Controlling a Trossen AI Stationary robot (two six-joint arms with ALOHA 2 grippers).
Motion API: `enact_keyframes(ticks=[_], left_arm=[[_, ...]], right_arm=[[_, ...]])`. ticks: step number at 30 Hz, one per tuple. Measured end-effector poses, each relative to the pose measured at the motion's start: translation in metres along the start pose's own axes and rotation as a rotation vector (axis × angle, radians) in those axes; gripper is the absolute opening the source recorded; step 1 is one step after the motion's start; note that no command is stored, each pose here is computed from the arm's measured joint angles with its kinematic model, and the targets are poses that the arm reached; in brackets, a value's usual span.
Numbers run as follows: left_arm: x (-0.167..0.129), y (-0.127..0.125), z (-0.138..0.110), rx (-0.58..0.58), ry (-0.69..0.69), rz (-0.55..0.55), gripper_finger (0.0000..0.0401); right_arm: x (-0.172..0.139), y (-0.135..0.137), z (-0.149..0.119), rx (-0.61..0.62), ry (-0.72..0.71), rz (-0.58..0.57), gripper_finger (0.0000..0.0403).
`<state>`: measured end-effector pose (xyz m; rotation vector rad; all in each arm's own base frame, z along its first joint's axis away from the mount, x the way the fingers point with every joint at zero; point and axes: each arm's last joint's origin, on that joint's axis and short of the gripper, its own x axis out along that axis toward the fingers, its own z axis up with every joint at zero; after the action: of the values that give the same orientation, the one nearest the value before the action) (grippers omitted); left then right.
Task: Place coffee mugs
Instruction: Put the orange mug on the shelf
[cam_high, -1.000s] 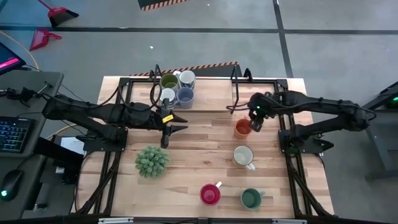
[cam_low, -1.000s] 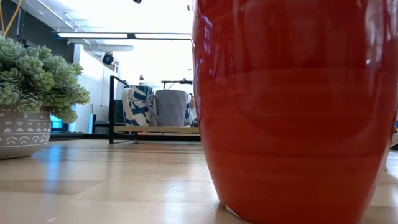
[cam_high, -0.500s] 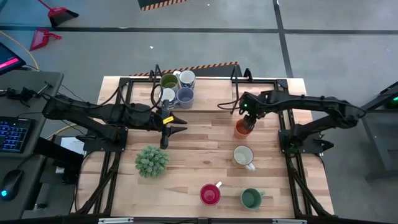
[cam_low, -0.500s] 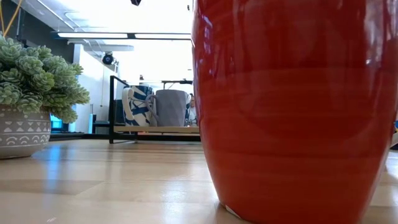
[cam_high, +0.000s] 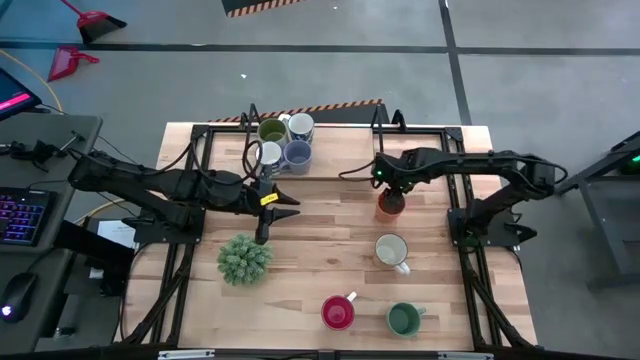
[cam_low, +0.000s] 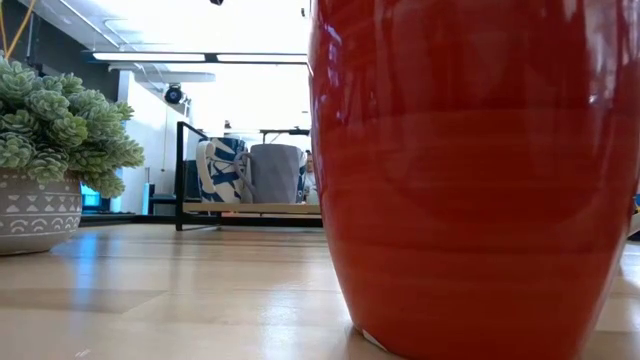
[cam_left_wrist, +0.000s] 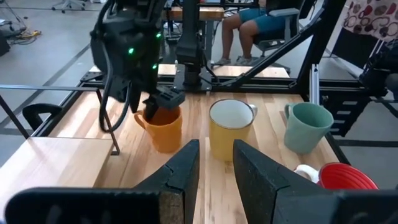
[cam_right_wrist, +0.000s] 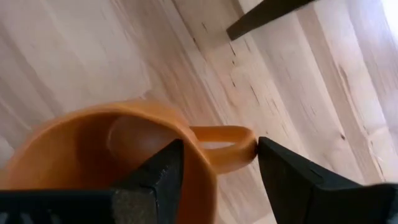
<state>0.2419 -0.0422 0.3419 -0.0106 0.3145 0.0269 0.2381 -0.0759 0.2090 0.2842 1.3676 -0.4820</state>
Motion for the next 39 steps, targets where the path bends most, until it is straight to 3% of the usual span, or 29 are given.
enact_keyframes(ticks=[10,21,34,39], left_arm=[[0.000,0.000,0.000,0.000,0.002,-0.001,0.0086],[0.000,0.000,-0.001,0.002,0.006,0.000,0.0086],[0.000,0.000,-0.001,0.002,0.008,0.000,0.0085],[0.000,0.000,-0.002,0.006,0.024,0.001,0.0085]], right_arm=[[0.011,0.004,0.005,0.002,0.030,0.057,0.0175],[0.010,0.013,0.004,0.023,0.024,0.076,0.0118],[0.009,0.013,0.005,0.036,0.005,0.074,0.0117],[-0.004,0.011,0.006,0.050,-0.087,0.070,0.0117]])
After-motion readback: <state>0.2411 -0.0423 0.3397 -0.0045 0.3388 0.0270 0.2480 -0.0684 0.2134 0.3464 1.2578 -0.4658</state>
